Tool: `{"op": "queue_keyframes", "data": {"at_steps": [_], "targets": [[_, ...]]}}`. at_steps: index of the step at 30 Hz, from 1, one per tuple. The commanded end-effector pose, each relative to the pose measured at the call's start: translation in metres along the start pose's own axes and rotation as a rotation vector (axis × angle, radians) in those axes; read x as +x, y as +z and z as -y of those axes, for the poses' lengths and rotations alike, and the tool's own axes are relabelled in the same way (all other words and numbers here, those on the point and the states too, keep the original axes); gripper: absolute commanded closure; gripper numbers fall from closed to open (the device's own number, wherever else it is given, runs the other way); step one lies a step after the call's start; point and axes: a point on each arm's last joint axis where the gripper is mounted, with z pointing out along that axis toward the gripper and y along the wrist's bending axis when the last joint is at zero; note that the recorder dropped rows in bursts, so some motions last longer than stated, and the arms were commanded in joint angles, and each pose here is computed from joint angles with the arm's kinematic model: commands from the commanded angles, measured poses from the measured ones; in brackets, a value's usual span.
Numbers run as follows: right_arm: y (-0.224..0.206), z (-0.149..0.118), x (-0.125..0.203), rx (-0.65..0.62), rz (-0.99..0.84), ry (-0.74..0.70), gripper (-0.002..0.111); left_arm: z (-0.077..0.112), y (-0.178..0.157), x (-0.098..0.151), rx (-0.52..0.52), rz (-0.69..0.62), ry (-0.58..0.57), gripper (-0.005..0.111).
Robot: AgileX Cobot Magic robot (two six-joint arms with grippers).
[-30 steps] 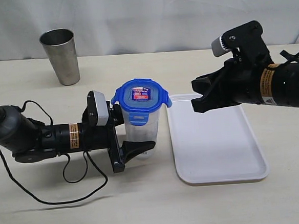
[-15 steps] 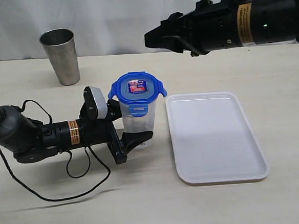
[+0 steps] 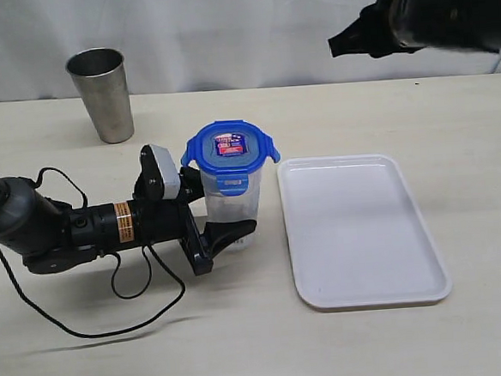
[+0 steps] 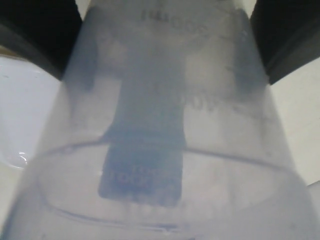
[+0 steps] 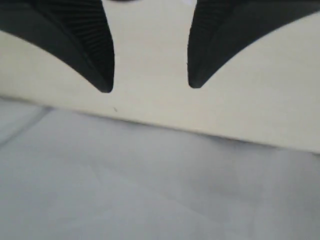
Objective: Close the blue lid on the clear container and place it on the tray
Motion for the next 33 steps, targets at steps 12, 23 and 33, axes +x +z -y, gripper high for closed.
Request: {"op": "queue_keyframes", "data": {"at_steps": [12, 23, 33], "targets": [[-0.027, -0.035, -0.006, -1.032, -0.453, 0.122, 0.063, -0.001, 0.002, -0.001, -0.012, 0.007, -0.005, 0.107], [-0.021, -0.061, 0.015, -1.058, -0.603, 0.117, 0.063, -0.001, 0.002, -0.001, -0.013, 0.005, -0.005, 0.107], [-0.019, -0.063, 0.031, -1.05, -0.673, 0.122, 0.063, -0.001, 0.002, -0.001, -0.013, 0.005, -0.005, 0.107]]}}
